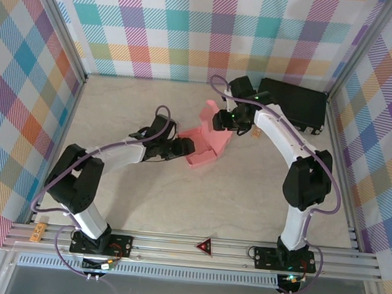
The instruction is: Fold the paper box
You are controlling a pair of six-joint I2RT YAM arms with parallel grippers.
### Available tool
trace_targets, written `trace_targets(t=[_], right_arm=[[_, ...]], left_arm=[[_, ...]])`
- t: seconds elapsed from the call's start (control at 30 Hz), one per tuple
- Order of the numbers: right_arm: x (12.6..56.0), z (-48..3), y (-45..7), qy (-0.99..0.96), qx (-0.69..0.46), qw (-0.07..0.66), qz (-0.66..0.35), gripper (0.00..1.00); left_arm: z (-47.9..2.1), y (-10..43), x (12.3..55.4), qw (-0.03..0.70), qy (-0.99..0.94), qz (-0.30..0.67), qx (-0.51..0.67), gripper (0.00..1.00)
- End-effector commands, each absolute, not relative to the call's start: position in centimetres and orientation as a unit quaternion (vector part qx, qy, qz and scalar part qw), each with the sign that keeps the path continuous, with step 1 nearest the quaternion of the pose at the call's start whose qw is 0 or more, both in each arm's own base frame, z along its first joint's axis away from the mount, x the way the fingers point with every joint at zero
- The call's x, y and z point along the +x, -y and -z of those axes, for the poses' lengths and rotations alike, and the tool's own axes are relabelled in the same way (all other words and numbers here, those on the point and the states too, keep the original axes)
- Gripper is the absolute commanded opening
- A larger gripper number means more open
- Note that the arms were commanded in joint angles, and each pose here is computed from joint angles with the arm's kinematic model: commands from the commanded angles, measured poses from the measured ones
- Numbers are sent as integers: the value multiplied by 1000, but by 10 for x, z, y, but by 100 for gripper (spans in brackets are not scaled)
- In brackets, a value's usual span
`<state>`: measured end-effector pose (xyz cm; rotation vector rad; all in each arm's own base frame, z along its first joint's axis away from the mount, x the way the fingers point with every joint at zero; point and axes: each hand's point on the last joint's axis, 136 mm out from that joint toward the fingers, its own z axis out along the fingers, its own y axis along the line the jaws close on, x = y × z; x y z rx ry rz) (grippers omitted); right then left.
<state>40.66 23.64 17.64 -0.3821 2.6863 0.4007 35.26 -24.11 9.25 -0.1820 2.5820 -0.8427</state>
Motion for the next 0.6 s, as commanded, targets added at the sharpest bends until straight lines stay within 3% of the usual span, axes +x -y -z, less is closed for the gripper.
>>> trace_targets(t=[0.0,0.13,0.27,0.57], right_arm=[[412,-205,-226,-953,-142,239,-124,59],[411,-226,-217,-946,-134,274,-113,60],[402,-243,-208,-939,-122,300,-112,61],[351,-246,-187,-933,-86,317,-149,61]], left_arm=[[-106,221,356,234,-939,246,-63,66],[-123,200,375,260,-944,199,-49,66],[-136,175,413,279,-944,166,-62,56],[-94,164,492,257,-958,116,-56,18]])
